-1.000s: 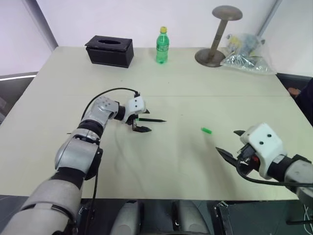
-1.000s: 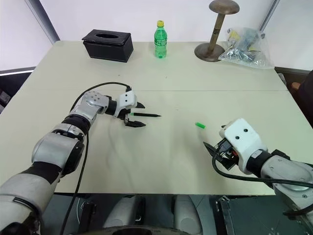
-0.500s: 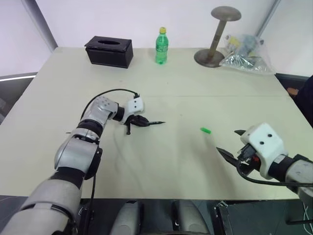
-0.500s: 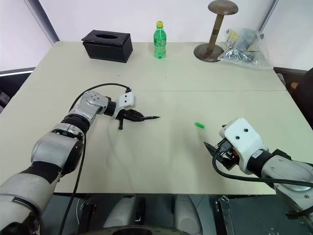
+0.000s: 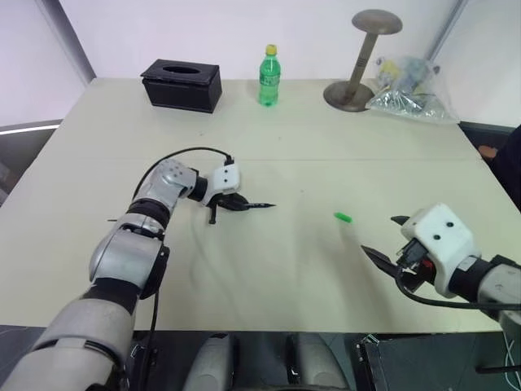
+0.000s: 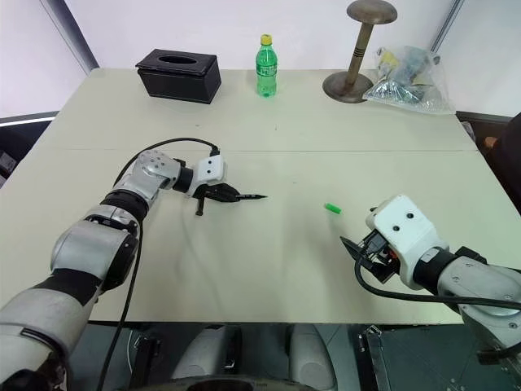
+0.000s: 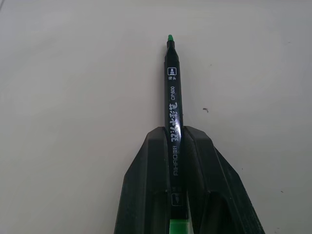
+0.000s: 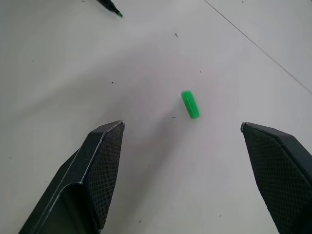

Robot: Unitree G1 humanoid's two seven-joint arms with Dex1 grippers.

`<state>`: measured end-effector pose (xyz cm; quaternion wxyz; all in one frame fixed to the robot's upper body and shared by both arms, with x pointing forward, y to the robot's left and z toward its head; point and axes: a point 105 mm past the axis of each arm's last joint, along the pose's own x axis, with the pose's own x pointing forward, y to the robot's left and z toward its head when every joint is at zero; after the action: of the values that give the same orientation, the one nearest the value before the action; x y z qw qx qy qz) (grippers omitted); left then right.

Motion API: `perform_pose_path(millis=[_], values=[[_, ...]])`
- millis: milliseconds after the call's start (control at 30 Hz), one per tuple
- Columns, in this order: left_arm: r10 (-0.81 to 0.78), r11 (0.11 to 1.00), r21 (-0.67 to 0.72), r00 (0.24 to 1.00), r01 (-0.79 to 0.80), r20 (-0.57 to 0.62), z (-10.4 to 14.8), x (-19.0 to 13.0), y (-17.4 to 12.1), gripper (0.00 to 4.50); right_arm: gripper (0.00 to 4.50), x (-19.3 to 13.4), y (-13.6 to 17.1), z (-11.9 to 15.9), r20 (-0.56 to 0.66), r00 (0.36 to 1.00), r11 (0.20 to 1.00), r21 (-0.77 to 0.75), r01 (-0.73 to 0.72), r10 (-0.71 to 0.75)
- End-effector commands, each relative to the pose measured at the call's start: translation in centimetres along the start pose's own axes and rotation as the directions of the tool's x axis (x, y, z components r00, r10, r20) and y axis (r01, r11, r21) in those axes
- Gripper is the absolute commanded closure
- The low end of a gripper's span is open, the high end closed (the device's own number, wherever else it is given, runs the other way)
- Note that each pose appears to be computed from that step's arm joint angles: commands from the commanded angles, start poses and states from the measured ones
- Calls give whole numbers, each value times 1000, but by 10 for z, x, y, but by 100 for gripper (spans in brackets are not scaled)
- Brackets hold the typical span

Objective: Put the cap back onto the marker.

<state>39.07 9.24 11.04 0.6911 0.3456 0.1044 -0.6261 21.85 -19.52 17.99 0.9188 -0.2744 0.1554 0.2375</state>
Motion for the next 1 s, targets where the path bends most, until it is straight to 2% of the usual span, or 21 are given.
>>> perform_pose_path(millis=[33,167,367,733,1000], values=[[22,993,117,993,-35,115,30,-16,13,436,57,3,-5,10,50,999,999,-31,-18,20],[2,981,188,980,-40,198,52,-31,17,436,57,19,-12,21,137,988,996,23,-82,78],[-31,974,226,965,-30,262,72,-47,16,436,57,44,-25,20,215,965,978,115,-175,148],[-15,972,227,952,-58,304,87,-52,1,436,57,89,-41,-31,148,958,952,151,-265,243],[26,974,209,961,-87,276,79,-58,-2,436,57,106,-44,-47,131,957,944,174,-280,260]])
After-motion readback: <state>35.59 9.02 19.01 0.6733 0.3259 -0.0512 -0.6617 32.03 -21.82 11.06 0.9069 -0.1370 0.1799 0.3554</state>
